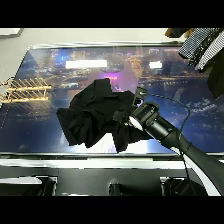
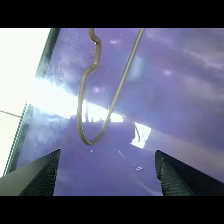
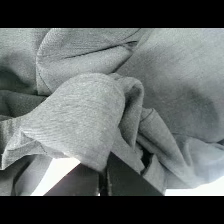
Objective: Fold the clothes and pants, and hang the long-sleeved shirts on hangers.
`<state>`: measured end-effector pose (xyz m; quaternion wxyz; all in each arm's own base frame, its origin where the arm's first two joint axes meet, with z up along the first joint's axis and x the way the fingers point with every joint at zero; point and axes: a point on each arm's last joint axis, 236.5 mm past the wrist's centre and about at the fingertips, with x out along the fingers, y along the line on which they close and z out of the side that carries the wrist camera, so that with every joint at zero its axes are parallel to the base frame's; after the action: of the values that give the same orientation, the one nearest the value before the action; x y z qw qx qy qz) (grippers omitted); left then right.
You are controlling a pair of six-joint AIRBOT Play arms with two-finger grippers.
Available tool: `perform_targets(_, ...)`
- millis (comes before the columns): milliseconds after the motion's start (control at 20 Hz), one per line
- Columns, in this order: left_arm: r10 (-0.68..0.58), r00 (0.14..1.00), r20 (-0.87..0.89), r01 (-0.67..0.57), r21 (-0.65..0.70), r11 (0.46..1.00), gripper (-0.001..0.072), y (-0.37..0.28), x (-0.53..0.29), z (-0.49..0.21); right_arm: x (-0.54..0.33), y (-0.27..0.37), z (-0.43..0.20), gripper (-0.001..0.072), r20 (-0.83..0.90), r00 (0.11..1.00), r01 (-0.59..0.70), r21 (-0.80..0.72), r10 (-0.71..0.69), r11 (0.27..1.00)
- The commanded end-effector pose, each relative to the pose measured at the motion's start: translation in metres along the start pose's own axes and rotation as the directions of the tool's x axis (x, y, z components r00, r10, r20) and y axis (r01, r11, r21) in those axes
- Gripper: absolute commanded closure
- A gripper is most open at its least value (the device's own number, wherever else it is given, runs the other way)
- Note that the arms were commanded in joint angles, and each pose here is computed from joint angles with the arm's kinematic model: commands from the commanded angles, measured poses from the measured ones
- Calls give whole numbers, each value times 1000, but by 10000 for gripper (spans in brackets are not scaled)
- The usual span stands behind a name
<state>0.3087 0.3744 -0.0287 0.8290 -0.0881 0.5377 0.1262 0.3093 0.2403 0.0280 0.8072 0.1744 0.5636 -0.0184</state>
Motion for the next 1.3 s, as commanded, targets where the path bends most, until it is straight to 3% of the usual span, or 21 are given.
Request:
perform_targets(0,-7,1000,-18,7,24,1000,37,5,27,-6,0,-3,-2,676,-7,1000,12,0,-12,1000)
perform_targets(850,-96,987,-131,107,75,991,47,-24,89,-29,0,-7,-4,668,-18,999,32,-1,-32,999)
perform_targets(900,-100,986,-133,111,76,991,101,-26,90,-29,0,-8,-5,668,-18,999,33,0,-33,999)
perform_targets(1000,-102,986,-135,114,84,990,440,-29,91,-28,0,-8,-5,668,-20,999,36,-1,-36,999)
perform_targets(1050,-103,986,-134,116,87,989,569,-31,91,-27,0,-9,-5,668,-22,999,39,-1,-39,999)
perform_targets(1200,-105,986,-128,118,106,987,685,-36,88,-19,0,-14,-8,668,-33,998,58,-1,-58,998)
perform_targets(1250,-99,988,-117,112,117,987,685,-36,86,-11,0,-15,-9,668,-37,997,65,0,-65,998)
